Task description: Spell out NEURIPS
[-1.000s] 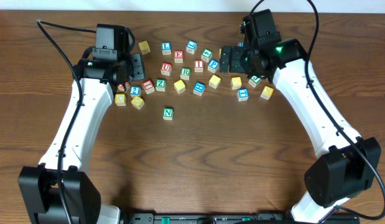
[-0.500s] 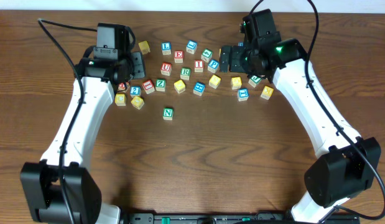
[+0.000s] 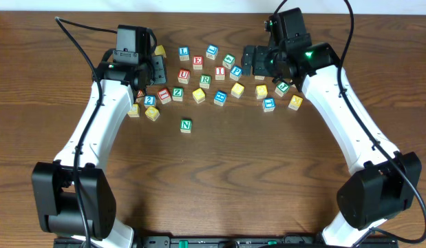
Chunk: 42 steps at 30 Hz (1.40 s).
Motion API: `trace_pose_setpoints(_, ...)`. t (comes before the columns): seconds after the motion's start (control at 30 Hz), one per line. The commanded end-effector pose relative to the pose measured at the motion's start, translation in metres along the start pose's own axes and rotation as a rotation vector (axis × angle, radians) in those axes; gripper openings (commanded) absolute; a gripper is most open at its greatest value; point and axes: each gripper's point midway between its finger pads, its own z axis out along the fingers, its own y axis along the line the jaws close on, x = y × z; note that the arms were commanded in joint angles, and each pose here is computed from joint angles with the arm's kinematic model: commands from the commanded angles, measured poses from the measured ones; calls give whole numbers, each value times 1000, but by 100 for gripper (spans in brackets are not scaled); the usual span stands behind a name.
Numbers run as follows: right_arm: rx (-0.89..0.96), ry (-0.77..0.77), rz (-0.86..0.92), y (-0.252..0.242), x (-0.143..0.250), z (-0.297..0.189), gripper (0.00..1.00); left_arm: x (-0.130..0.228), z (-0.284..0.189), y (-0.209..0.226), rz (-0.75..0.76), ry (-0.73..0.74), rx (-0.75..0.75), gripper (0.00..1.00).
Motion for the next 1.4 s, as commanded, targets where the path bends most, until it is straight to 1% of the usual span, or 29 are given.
trace_pose_setpoints(0.0,2,-14,-5,4,-3,-1,99,-10,-4,-2,22,-26,1,50)
trace_pose_setpoints(0.3,1,-15,-3,4,-3,-1,98,-9,-4,-3,24,-25,3,50)
trace_pose_setpoints(0.53,2,-14,-2,4,-3,-1,98,-9,-4,-16,46,-31,21,50)
trace_pose_setpoints(0.67,7,-12,3,1,-3,-1,99,-18,-8,-26,58,-60,38,50)
trace_pose_setpoints(0.8,19,-9,18,-8,-5,-1,99,-36,-15,-36,65,-93,52,51)
trace_pose_setpoints(0.9,35,-4,37,-19,-6,-2,99,-50,-13,-42,69,-84,53,51)
trace_pose_setpoints(1.17,100,31,109,-61,-6,-6,99,-91,17,-80,144,-45,24,53)
trace_pose_setpoints(1.27,120,52,131,-73,-2,-7,99,-94,34,-94,167,-35,10,53)
trace_pose_setpoints(1.37,134,70,142,-80,1,-9,99,-86,52,-100,153,-18,-3,52)
